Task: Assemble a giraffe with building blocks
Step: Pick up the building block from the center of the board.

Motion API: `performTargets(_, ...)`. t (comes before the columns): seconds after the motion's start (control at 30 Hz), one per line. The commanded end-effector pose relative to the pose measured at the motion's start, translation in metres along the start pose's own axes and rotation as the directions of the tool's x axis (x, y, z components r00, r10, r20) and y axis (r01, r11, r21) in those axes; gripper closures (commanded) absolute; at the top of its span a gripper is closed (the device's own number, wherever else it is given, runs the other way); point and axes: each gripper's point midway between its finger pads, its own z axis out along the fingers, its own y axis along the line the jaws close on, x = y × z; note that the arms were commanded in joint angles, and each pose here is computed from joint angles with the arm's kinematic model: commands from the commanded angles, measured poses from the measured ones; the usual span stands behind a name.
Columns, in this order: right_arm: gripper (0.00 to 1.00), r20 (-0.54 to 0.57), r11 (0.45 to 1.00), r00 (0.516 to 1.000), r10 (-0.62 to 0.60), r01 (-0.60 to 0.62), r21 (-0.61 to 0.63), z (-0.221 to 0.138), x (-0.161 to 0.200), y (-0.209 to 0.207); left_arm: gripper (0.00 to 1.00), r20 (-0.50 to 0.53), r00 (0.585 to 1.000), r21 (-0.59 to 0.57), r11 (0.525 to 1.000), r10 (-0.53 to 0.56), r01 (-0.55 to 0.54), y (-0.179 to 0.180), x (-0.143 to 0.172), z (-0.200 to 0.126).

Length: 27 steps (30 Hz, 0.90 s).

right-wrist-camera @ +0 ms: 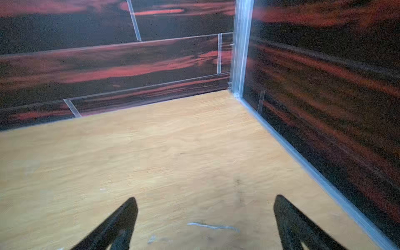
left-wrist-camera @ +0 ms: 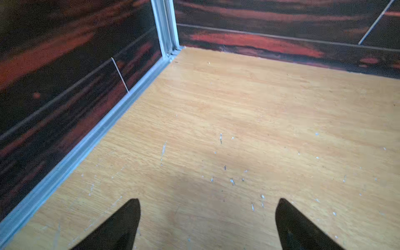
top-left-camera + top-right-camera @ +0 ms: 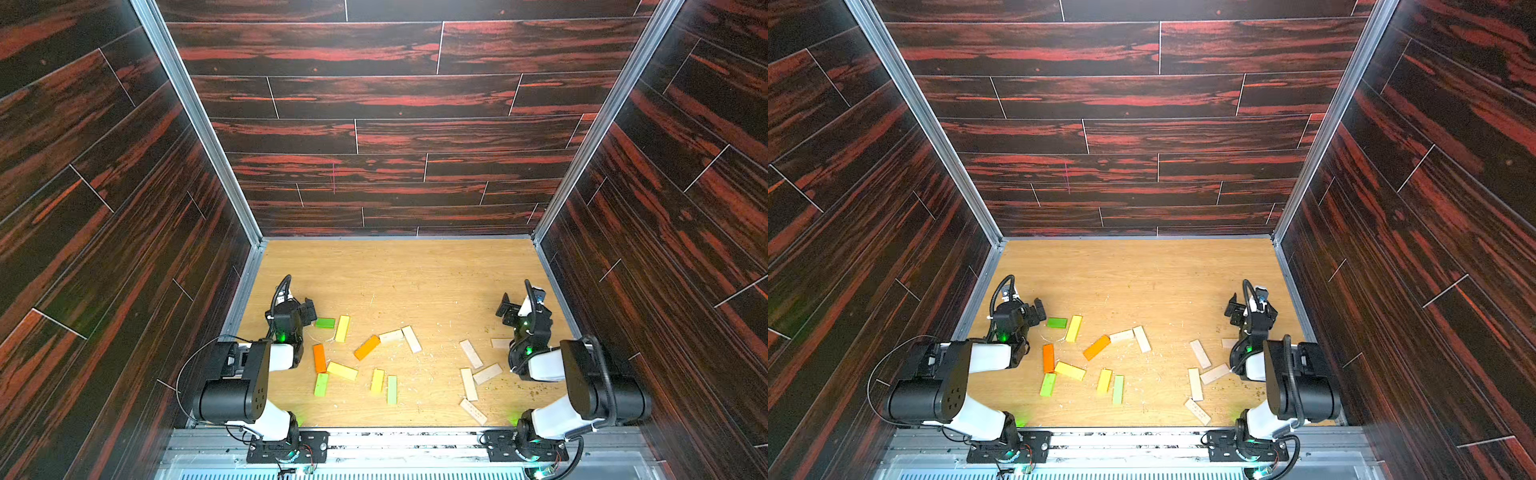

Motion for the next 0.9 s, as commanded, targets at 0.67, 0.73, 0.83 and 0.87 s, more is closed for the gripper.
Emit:
performTargets(0.67, 0.15, -0.721, 0.888, 0.693, 0.010, -0.338, -0.313, -0.122, -0.032, 0.213, 0.21, -0.339, 0.914, 0.194, 0.934, -0.223, 0.300, -0.054, -0.061, -0.153)
performTargets(0.73, 0.16, -0.759, 0.882, 0.651, -0.014, -0.350, -0.316, -0.137, -0.014, 0.222, 0.21, -0.380, 0.902, 0.235, 0.922, -0.204, 0.307, -0.070, -0.047, -0.158)
performTargets(0.83, 0.15, -0.803, 0.879, 0.596, 0.001, -0.383, -0.283, -0.152, 0.008, 0.222, 0.20, -0.426, 0.892, 0.292, 0.910, -0.153, 0.296, -0.096, -0.030, -0.164)
performTargets(0.87, 0.15, -0.819, 0.879, 0.573, 0.008, -0.395, -0.268, -0.156, 0.015, 0.220, 0.19, -0.439, 0.888, 0.309, 0.906, -0.135, 0.290, -0.105, -0.026, -0.165)
